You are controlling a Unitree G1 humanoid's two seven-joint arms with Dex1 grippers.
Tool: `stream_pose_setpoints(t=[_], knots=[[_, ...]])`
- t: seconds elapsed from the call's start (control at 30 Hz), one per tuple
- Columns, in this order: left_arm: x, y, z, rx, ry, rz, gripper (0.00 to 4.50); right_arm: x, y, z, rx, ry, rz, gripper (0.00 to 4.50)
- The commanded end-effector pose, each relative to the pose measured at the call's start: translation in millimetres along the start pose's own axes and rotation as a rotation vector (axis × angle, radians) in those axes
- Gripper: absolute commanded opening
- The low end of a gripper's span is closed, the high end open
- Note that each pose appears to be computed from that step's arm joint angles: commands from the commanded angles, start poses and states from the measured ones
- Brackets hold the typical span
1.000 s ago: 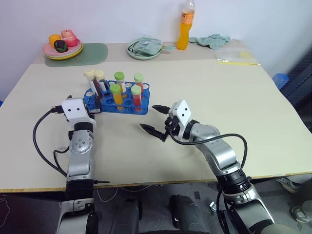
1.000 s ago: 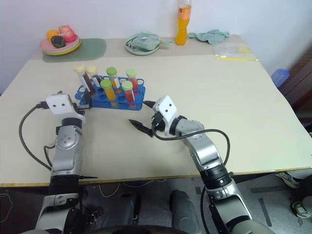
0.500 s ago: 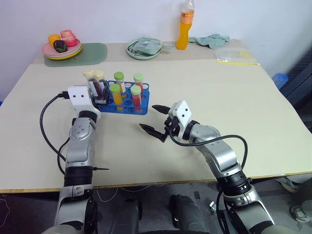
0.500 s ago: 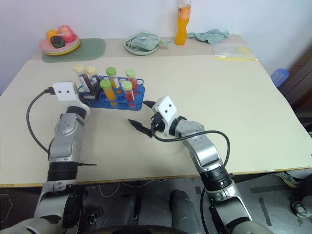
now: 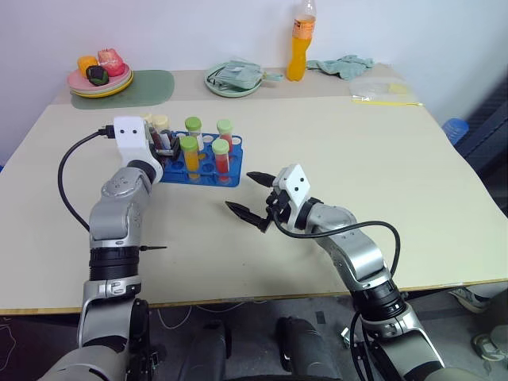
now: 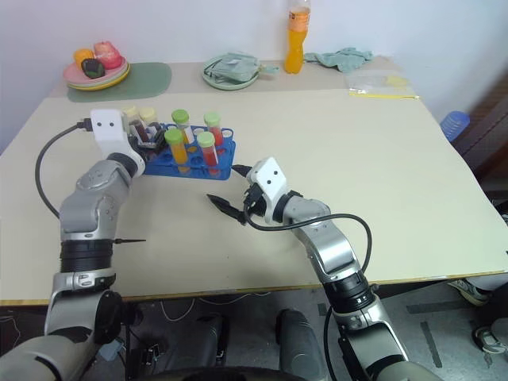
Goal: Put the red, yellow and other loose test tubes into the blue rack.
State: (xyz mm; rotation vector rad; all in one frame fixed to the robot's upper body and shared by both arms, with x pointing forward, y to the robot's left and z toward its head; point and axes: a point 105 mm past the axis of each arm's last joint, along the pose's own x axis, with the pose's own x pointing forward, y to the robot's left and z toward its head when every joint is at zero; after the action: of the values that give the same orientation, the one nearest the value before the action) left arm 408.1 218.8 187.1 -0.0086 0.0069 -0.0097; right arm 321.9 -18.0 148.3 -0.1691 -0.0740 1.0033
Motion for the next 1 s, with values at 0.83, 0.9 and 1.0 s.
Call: stream_pose_setpoints(t=[0.83, 0.9, 1.0], knots=[[-2.0, 6.0, 13.2, 0.020, 0.049, 0.013, 0.84, 2.4, 6.5, 12.5, -0.004, -0.051, 0.019, 4.50], [-2.4, 5.9, 13.0, 0.020, 0.050, 0.012, 0.84, 2.5, 6.4, 12.6, -0.004, -0.051, 0.020, 4.50], [-5.2, 6.6, 13.5, 0.028, 0.033, 0.013, 0.84, 2.7, 6.6, 12.8, -0.006, -0.051, 0.021, 4.50]])
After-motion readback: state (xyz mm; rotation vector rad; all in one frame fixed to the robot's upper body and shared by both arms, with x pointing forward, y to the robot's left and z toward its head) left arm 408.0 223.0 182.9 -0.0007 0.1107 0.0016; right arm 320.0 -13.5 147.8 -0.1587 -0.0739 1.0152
